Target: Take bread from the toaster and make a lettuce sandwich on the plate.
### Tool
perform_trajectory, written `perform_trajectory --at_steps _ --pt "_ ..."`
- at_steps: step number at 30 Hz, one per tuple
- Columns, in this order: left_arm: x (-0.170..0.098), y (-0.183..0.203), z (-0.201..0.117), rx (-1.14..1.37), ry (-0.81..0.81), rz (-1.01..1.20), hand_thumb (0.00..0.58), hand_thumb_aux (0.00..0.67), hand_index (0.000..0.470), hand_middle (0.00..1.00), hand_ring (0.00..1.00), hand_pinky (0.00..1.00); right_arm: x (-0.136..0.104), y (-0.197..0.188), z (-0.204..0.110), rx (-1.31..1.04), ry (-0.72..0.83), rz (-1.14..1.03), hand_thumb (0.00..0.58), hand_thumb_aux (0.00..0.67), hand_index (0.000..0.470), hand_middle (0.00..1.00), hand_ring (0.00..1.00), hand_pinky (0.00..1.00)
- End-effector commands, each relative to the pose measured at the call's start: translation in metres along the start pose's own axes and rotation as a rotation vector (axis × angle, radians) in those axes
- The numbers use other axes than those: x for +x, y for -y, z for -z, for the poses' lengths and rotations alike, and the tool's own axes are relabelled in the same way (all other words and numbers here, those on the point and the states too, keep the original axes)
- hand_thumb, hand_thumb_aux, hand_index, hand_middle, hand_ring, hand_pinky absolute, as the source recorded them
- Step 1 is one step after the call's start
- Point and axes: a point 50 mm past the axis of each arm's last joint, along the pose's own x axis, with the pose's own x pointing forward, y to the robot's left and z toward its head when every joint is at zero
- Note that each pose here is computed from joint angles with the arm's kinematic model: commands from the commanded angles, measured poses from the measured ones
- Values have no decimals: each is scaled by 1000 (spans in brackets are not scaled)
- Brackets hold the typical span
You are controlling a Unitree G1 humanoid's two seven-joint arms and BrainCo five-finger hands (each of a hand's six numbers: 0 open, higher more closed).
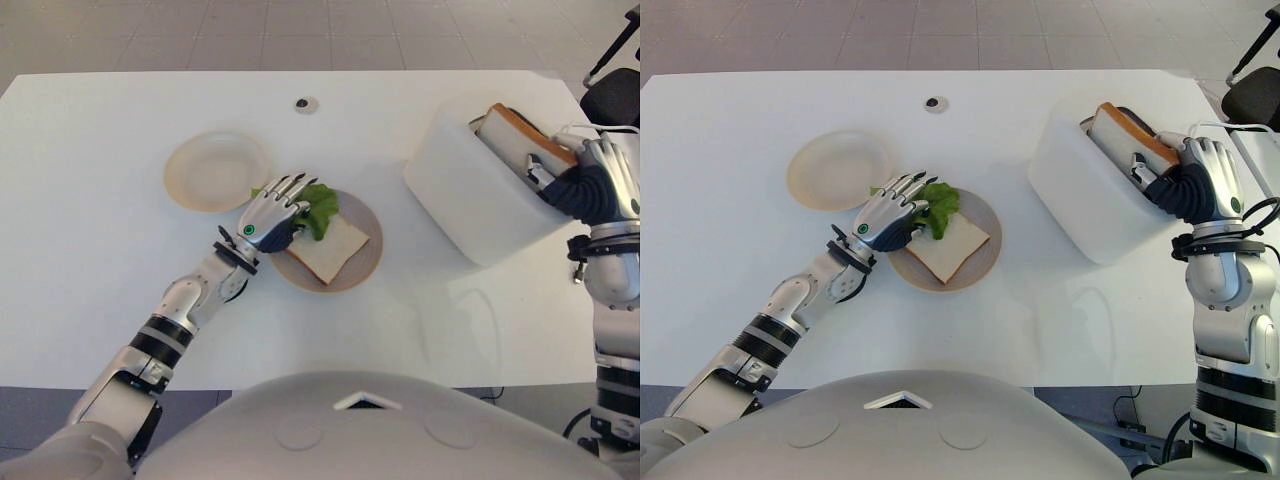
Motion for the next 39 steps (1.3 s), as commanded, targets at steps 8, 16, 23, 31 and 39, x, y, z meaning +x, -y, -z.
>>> perform_trajectory --at_steps 8,16,23,31,39 --pt "1 -23 -10 -87 20 -175 580 670 470 0 0 0 6 -1 -7 32 34 28 580 670 470 1000 1000 1000" --pt "2 -8 -44 -227 106 -112 580 670 470 0 0 0 9 0 -9 34 45 38 580 670 470 1000 1000 1000" --pt "-19 12 -28 -184 56 100 531 476 334 0 0 0 13 21 -17 64 96 147 580 670 470 1000 1000 1000" --pt "-20 -13 -16 -130 24 53 0 0 0 0 0 0 16 30 -17 64 106 167 580 670 470 1000 1000 1000" --pt "-17 -38 -19 -287 25 -142 0 0 0 0 0 0 27 39 -114 767 548 108 580 670 470 1000 1000 1000"
